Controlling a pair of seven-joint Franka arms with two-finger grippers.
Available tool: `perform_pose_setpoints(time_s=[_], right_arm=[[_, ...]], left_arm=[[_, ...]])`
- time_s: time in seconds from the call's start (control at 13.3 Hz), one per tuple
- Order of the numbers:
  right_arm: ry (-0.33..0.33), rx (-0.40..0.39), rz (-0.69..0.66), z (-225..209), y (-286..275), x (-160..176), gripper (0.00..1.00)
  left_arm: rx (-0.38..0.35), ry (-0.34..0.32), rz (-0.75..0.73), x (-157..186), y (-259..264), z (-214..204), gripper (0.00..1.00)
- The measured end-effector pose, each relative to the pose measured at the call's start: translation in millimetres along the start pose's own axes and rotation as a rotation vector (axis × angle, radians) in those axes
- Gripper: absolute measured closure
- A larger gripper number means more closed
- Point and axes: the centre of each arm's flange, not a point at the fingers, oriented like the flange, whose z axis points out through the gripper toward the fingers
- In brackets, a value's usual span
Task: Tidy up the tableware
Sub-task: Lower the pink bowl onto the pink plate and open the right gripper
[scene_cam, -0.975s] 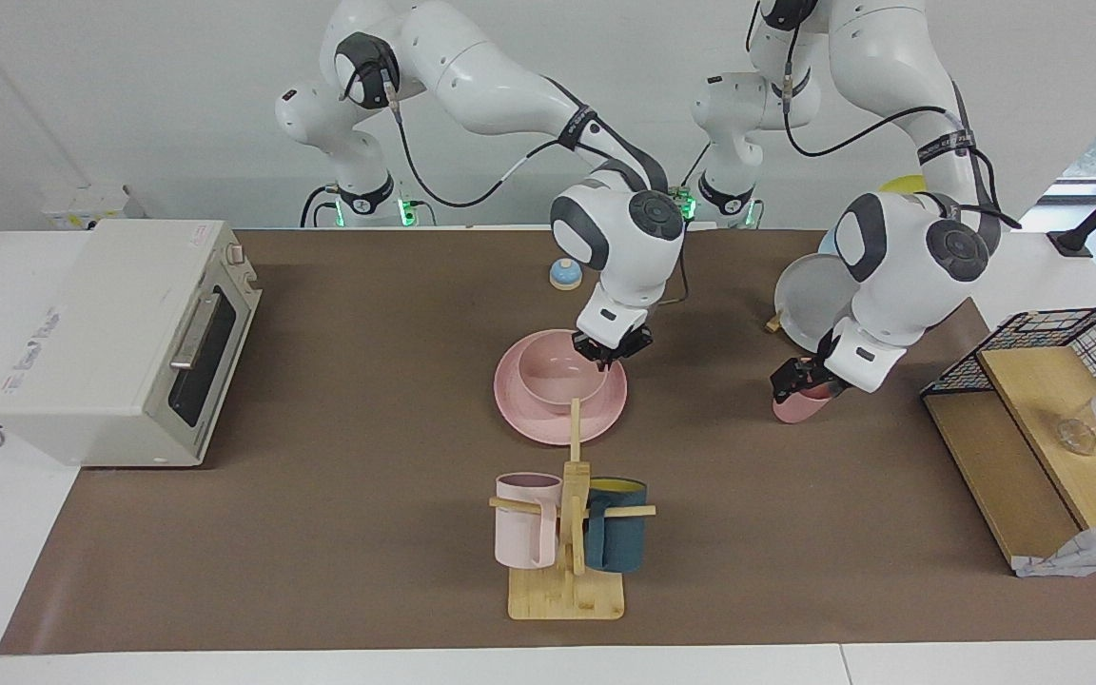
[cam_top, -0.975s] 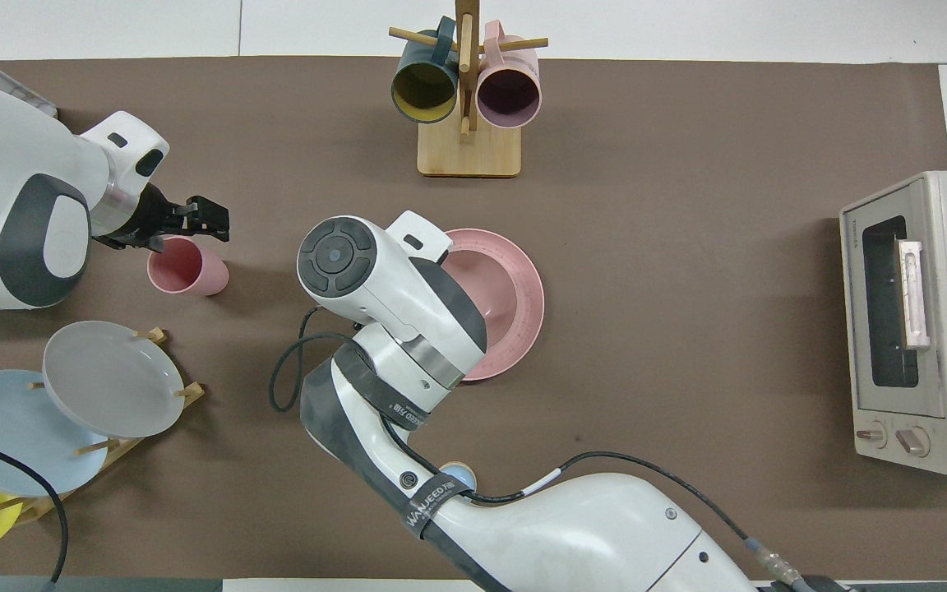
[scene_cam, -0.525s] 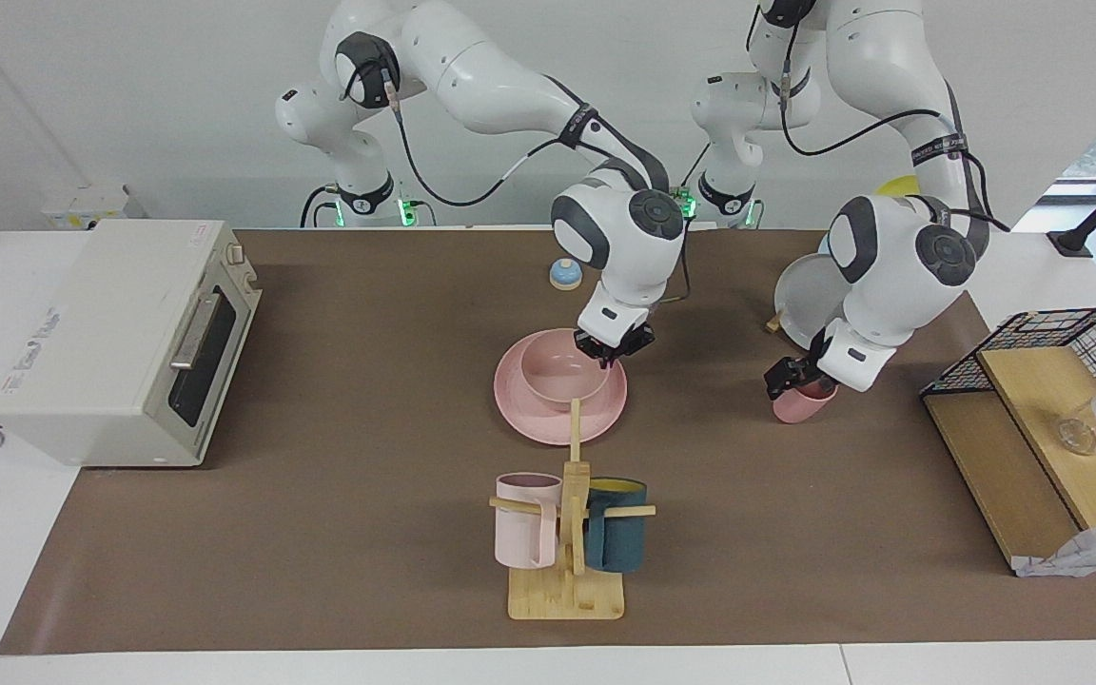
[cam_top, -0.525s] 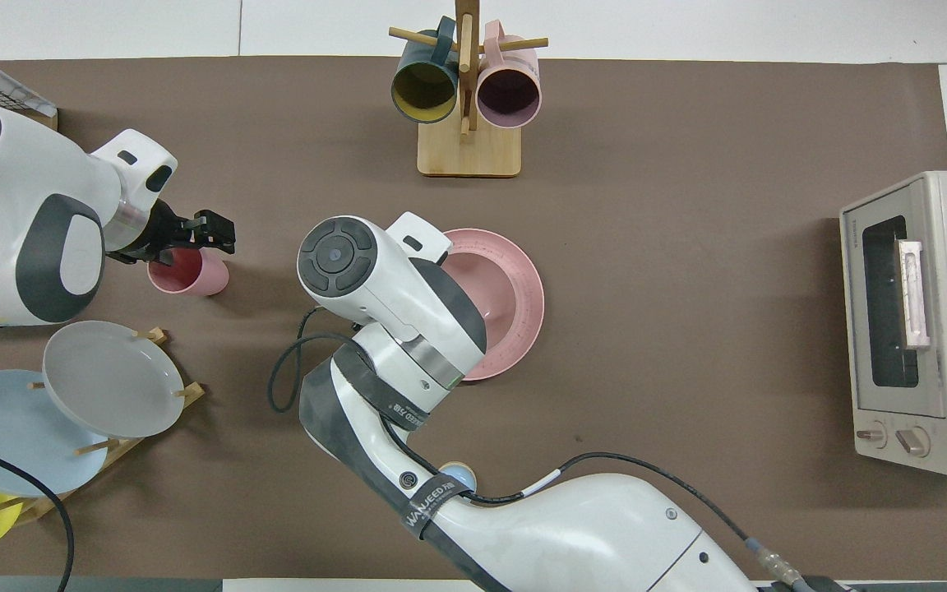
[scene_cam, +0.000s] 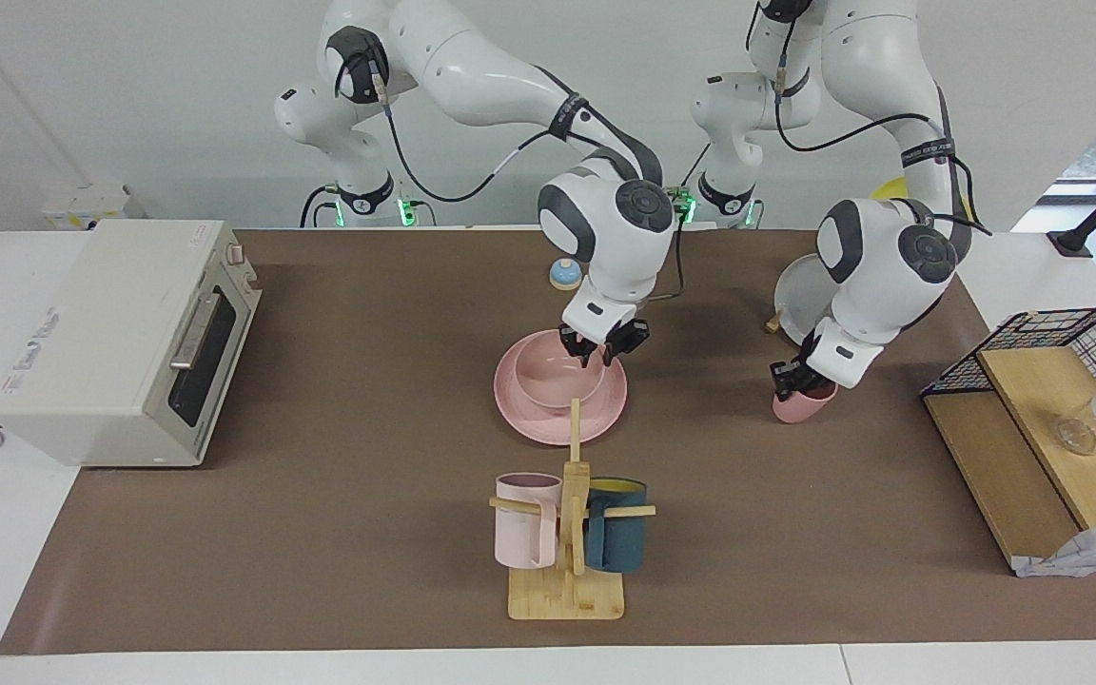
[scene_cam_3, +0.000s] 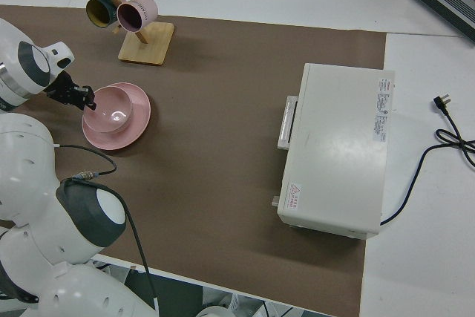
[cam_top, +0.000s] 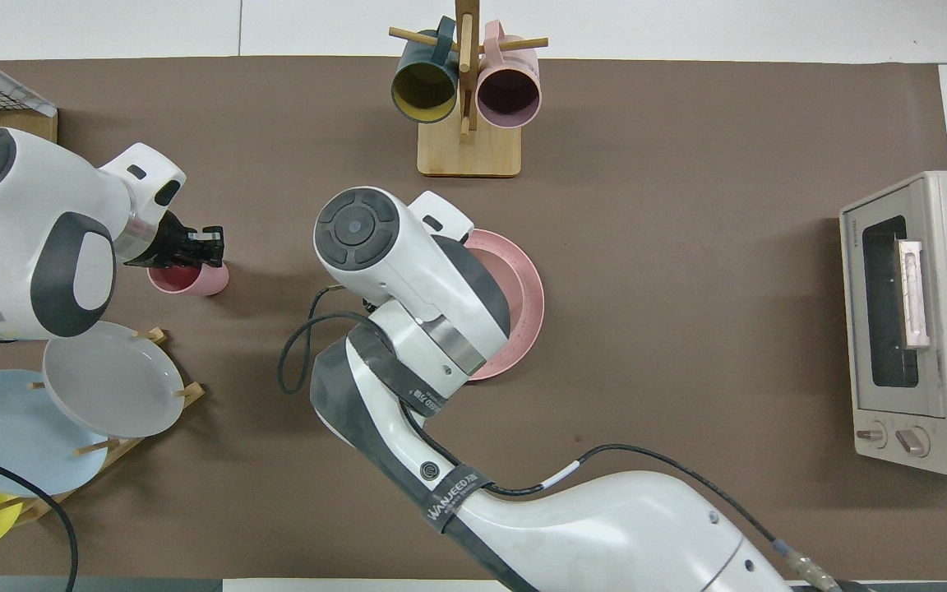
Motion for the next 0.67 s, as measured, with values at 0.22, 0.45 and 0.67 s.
perform_pose_setpoints(time_s=[0.22, 0.45, 0.67], right_arm=[[0.037, 0.039, 0.107, -71.7, 77.1, 23.6, 0.57], [0.031, 0.075, 0.170, -124.0, 130.8, 21.4, 0.54], [-0.021, 0.037, 0.147, -134.6, 158.5, 14.8, 0.52]], left_arm=[[0.000, 0.003, 0.008, -0.4, 0.6, -4.0, 0.95], [0.000, -0.042, 0.030, 2.4, 19.8, -43.5, 0.95], [-0.005, -0.042, -0.006, -11.4, 86.1, -118.4, 0.95]])
